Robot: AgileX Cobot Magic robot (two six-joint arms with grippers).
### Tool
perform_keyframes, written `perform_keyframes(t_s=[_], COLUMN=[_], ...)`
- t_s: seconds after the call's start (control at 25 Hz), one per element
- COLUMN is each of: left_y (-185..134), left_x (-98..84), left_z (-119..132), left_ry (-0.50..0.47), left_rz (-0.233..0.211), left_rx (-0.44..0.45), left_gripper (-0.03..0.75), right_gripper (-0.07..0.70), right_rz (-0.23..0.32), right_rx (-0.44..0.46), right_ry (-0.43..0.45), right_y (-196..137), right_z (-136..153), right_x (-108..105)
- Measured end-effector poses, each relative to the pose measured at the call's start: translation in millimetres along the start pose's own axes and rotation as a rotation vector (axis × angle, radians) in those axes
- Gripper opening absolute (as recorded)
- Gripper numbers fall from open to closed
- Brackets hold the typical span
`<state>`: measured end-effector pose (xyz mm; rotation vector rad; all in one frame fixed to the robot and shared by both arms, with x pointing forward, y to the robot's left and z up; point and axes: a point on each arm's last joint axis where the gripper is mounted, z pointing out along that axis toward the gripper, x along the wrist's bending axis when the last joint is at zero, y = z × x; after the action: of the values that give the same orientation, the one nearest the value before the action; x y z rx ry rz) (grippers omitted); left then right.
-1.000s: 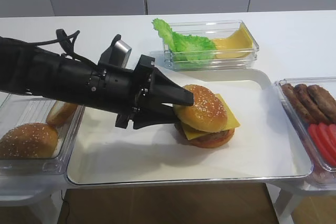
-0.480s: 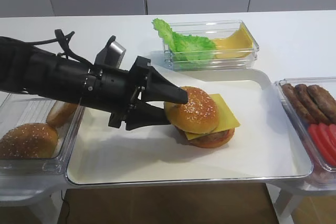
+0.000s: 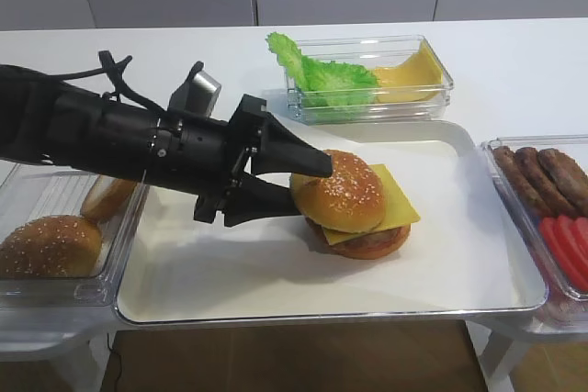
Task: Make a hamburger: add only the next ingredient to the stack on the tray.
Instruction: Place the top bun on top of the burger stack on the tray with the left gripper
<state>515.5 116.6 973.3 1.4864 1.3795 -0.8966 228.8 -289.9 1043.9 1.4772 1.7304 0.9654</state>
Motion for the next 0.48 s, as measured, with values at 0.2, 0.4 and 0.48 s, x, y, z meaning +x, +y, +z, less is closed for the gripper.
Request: perform_keyframes(t_s=[0.2, 0.4, 0.48], left_y=[0.0, -1.9, -4.0], left_x=[0.0, -0.7, -1.0], left_z=[0.0, 2.4, 5.1], left_ry=[0.0, 0.003, 0.014], left_rz=[-0.006, -0.005, 0.001], left_rx=[0.0, 0.01, 0.02], left_gripper=[0.482, 0.482, 0.482], right_gripper=[0.027, 0.027, 0.027], right_rz=[0.0, -0.004, -0.004], right_rx=[0.0, 0.0, 0.0], right_ry=[0.0, 0.0, 0.0], right_y=[0.0, 0.0, 0.0], right_z=[0.0, 0.0, 0.0], right_x=[0.0, 0.0, 0.0])
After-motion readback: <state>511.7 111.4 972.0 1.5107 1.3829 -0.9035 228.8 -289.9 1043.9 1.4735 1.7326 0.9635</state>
